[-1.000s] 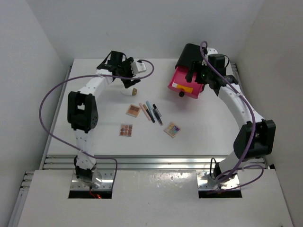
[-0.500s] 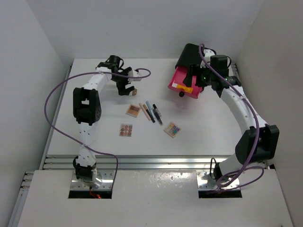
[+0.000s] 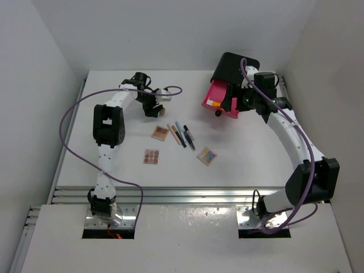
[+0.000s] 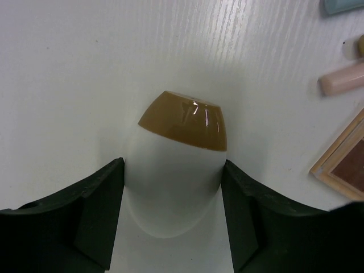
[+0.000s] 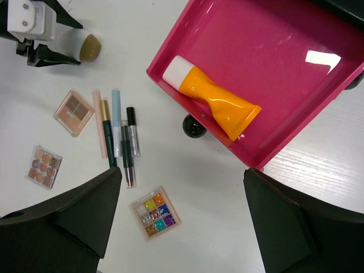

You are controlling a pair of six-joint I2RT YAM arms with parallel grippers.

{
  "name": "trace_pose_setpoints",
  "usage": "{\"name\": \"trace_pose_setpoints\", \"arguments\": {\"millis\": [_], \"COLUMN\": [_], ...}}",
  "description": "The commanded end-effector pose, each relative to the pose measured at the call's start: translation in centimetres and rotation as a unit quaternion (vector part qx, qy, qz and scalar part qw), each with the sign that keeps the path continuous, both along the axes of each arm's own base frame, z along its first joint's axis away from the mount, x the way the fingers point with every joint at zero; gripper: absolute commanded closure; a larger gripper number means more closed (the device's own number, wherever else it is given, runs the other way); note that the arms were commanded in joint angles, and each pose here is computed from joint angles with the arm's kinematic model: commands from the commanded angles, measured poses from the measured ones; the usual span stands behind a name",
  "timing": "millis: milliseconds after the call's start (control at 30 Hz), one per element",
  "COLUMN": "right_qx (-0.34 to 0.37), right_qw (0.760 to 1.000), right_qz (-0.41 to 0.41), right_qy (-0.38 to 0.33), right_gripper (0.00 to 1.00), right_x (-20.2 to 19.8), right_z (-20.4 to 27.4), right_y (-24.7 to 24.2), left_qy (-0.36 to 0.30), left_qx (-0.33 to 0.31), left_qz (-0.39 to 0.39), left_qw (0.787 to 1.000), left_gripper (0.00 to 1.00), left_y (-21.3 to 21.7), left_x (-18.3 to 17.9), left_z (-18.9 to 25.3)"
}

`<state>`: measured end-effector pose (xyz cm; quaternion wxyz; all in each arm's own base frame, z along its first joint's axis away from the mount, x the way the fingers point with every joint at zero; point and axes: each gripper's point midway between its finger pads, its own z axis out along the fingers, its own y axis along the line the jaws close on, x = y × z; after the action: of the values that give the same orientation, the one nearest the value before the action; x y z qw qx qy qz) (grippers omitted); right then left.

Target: Organize the makeup

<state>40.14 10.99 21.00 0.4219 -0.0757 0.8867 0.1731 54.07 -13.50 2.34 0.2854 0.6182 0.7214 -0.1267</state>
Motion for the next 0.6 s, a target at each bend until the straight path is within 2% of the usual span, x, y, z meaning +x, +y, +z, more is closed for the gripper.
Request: {"name": "trace_pose_setpoints", "arguments": {"millis": [0,33,67,133,167,267,367,500,567], "right_qx": [0.008,0.011,0.01,0.011,0.012,0.007,0.008,0.04,0.062], "right_qw": [1.0,1.0,1.0,1.0,0.999,0.999,0.999,0.997,0.993], "right_qz": [-0.009,-0.011,-0.011,-0.008,-0.007,0.006,0.019,0.026,0.033], "right_qy": [-0.023,-0.024,-0.026,-0.027,-0.03,-0.034,-0.046,-0.067,-0.095], "right_gripper": [0.12,0.13,0.13,0.13,0.13,0.14,0.16,0.22,0.26], "right_x": [0.0,0.0,0.0,-0.1,0.0,0.0,0.1,0.5,1.3], "right_z": [1.4,1.5,1.5,1.5,1.6,1.7,2.5,4.6,6.3], "right_y": [-0.1,-0.2,-0.2,0.1,0.1,0.9,1.8,3.3,4.3], "left_qy": [0.004,0.002,-0.004,-0.001,-0.01,-0.023,-0.041,-0.112,-0.168], "left_qx": [0.023,0.023,0.027,0.026,0.02,0.013,-0.02,-0.09,-0.116], "left_qz": [-0.015,-0.015,-0.032,-0.043,-0.044,-0.046,-0.043,-0.055,-0.06], "left_qw": [1.0,1.0,0.999,0.999,0.999,0.999,0.998,0.988,0.977], "left_gripper": [0.38,0.44,0.57,0.68,0.79,0.84,0.91,0.97,1.0], "left_y": [0.8,0.8,0.4,0.4,0.2,0.0,-1.0,-3.1,-3.7], "left_x": [-0.8,-0.9,-1.2,-1.9,-1.8,-1.8,-1.6,-1.2,-1.2], "left_z": [-1.5,-1.1,-1.0,-1.0,0.0,1.7,4.8,13.1,18.7]}}
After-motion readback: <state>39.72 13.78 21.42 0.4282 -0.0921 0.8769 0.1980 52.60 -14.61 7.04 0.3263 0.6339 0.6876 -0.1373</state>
